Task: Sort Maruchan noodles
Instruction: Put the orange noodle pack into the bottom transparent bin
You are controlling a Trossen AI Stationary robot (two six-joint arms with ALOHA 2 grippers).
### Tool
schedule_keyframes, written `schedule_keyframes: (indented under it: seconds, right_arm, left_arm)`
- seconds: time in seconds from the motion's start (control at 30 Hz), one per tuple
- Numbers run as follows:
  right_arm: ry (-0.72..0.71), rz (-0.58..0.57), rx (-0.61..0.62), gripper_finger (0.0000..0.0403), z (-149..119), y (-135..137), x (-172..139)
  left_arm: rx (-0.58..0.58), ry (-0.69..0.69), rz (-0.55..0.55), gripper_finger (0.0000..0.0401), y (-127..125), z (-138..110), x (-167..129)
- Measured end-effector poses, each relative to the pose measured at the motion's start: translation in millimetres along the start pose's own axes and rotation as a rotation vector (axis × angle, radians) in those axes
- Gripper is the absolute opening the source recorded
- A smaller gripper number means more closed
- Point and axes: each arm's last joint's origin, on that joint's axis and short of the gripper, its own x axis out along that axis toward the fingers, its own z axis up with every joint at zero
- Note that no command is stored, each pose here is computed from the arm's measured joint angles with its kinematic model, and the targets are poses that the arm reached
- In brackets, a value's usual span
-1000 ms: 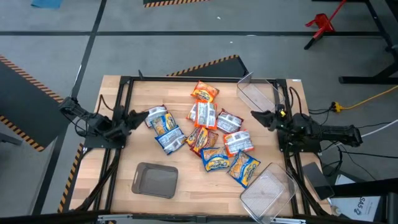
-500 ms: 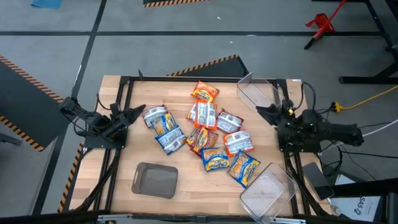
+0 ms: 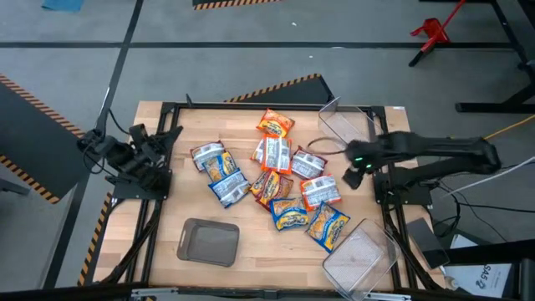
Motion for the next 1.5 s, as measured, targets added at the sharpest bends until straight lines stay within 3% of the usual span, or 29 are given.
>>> schedule_keyframes:
  seconds: [0.1,0.2,0.27,0.4,0.57,0.83,0.93,1.17,1.5]
  right_arm:
    - [0.171,0.025,0.010,0.0335,9.6,11.6,26.4]
    - [0.237,0.016,0.018,0.0385,19.8,21.0,54.2]
    - [0.247,-0.037,-0.001,0.0395,22.4,26.2,67.0]
    - [0.235,-0.147,-0.090,0.0376,15.8,36.8,78.8]
    - [0.152,-0.203,-0.155,0.0364,0.8,45.9,89.6]
    - [0.171,-0.089,-0.175,0.0363,-25.6,39.7,126.8]
    - [0.155,-0.099,-0.172,0.0363,-29.7,34.5,134.4]
    - [0.102,-0.104,-0.231,0.0363,-28.9,33.5,137.8]
    - [0.037,-0.060,-0.221,0.0361,-22.0,40.4,139.5]
  left_arm:
    - [0.036,0.005,-0.008,0.0141,-3.5,5.9,0.7]
    - [0.059,0.010,-0.012,0.0141,-4.9,8.0,1.0]
    - [0.063,0.012,-0.011,0.0141,-5.1,8.4,1.1]
    - [0.070,0.017,-0.010,0.0141,-4.8,7.6,1.0]
    - [0.073,0.018,-0.008,0.0142,-4.7,7.3,1.0]
    - [0.067,0.005,0.031,0.0142,-3.6,7.7,1.0]
    - [0.066,-0.002,0.054,0.0142,-2.9,8.0,1.0]
    - [0.054,-0.010,0.075,0.0141,-2.3,8.2,1.0]
    - [0.050,-0.009,0.076,0.0140,-2.3,8.0,1.0]
